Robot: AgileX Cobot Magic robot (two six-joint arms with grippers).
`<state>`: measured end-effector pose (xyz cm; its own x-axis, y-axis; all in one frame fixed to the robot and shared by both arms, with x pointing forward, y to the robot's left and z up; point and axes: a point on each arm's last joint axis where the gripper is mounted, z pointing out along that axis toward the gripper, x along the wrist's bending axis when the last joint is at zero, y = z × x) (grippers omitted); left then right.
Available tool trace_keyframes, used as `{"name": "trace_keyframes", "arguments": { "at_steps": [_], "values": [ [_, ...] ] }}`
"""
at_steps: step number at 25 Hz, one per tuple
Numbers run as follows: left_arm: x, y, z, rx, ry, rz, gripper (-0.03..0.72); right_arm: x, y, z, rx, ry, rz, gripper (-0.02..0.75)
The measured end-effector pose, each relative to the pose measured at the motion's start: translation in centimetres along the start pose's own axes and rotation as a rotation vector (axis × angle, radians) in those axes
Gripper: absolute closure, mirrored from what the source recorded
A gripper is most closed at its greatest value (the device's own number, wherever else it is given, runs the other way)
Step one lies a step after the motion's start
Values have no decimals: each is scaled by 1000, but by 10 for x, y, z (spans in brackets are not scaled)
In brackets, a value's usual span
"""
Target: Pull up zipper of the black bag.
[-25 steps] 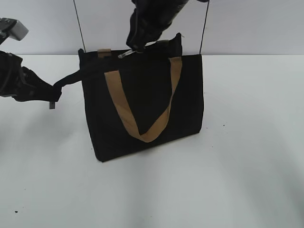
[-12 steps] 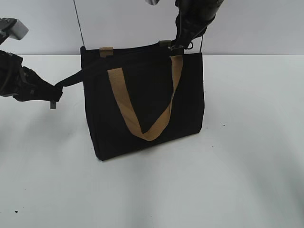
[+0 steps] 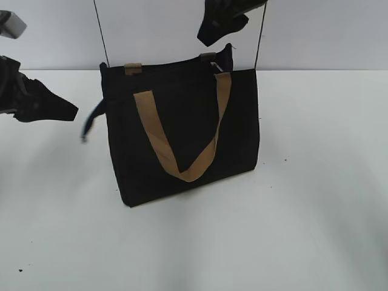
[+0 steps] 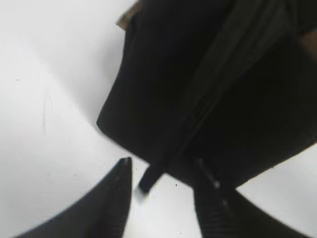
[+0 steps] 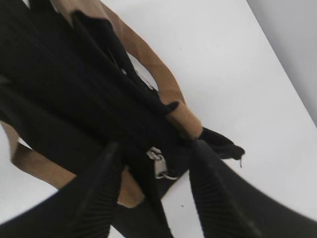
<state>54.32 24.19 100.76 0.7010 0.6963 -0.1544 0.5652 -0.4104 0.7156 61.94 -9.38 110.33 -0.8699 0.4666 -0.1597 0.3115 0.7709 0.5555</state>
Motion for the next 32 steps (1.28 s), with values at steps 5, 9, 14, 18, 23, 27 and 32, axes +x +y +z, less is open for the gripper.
{"name": "trace_keyframes", "arguments": {
  "at_steps": [5,9,14,18,23,27,32],
  "values": [
    [-2,7,-23,9,128,9,149,11,-1,-13,21,88,20,290],
    [5,12,-50,137,301,-26,148,16,-3,-31,61,100,3,285],
    [16,19,-92,328,578,-258,198,7,-11,-61,135,-83,77,285],
    [2,22,-122,295,668,-301,209,-14,-29,-100,111,-235,341,285],
    [-48,8,-158,5,657,-303,209,-13,-71,-166,41,-317,539,285],
    [-94,-29,-180,-129,640,-289,211,35,-126,-200,31,-367,611,285],
    [-133,-70,-194,-200,614,-287,212,110,-183,-205,-66,-409,606,285]
  ]
}}
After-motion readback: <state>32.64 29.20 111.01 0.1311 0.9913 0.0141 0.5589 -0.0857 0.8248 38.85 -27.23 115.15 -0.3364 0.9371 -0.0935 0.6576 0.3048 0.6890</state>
